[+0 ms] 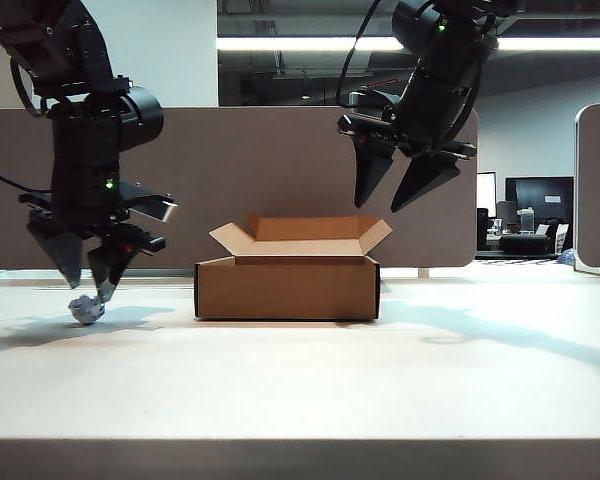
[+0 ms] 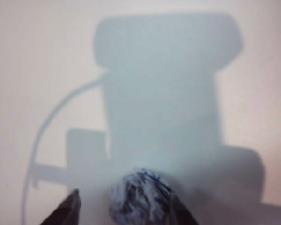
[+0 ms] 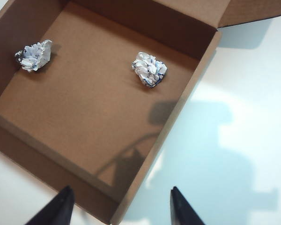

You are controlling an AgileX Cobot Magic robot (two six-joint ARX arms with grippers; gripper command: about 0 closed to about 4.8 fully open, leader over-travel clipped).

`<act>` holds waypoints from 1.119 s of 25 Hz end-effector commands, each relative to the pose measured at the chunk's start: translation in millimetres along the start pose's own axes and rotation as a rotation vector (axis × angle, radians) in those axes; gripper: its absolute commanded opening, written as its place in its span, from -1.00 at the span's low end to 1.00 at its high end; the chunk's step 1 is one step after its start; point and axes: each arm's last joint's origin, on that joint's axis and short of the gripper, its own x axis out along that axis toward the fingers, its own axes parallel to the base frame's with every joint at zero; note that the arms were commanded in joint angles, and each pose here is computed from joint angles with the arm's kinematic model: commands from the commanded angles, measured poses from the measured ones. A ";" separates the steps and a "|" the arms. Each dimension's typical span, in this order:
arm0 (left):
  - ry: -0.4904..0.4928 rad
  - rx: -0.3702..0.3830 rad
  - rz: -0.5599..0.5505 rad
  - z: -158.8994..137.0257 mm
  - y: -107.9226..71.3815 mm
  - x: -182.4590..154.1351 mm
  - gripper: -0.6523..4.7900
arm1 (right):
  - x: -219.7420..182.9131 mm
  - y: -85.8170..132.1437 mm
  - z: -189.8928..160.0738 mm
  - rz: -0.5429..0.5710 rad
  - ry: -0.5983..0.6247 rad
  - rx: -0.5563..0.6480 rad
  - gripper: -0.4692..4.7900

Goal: Pick up all the paper balls on the table and put them in the paper box.

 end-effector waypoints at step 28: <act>-0.393 -0.202 -0.575 79.1 10.8 -80.5 -0.40 | -21.8 -27.1 3.8 -0.102 -0.029 0.037 0.18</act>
